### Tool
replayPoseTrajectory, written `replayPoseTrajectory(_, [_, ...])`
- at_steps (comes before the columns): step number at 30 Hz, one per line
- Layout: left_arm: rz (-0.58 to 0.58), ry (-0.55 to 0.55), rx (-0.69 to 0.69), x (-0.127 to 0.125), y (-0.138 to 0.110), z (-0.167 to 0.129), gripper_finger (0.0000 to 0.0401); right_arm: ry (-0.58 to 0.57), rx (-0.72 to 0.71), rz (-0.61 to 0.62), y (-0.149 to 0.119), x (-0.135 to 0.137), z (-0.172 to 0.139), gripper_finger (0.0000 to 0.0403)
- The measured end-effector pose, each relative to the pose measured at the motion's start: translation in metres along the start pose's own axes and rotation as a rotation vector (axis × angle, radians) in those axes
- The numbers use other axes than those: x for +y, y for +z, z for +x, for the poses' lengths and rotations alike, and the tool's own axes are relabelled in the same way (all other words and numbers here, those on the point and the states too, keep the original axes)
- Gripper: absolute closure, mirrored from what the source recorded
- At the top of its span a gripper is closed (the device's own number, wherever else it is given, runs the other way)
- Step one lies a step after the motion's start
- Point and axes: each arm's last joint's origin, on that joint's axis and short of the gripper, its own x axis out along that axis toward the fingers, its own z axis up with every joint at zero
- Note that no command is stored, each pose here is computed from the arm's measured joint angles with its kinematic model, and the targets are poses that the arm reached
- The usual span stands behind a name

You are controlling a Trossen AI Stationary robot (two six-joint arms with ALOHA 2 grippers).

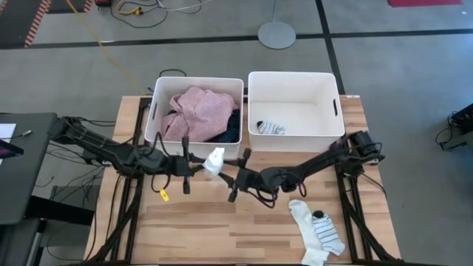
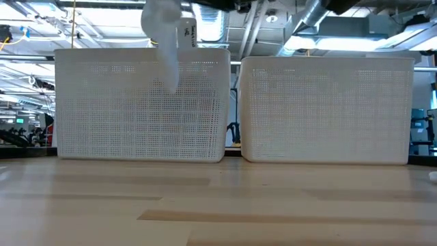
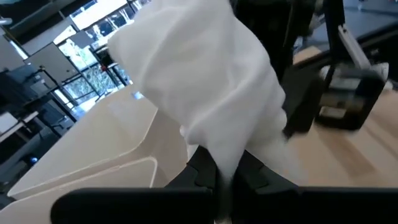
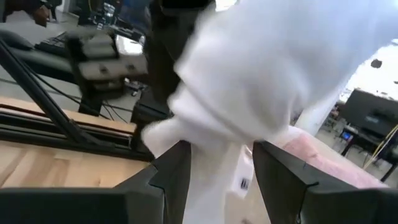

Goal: Sort clothes
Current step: Put the left white sock into the right white laundry bin

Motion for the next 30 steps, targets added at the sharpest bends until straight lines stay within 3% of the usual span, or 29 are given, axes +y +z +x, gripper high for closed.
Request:
replayPoseTrajectory(11, [0.063,-0.029,0.055,-0.002,-0.006,0.0,0.0396,-0.028,-0.052,-0.009,0.031,-0.004,-0.019,0.0214])
replayPoseTrajectory(26, [0.05,-0.103,0.013,-0.004,-0.004,0.0,0.0396,0.083,-0.041,0.098,0.019,-0.015,-0.004,0.0215])
replayPoseTrajectory(30, [0.048,-0.104,0.012,-0.004,-0.004,0.0,0.0396,0.083,-0.044,0.098,0.019,-0.015,-0.004,0.0234])
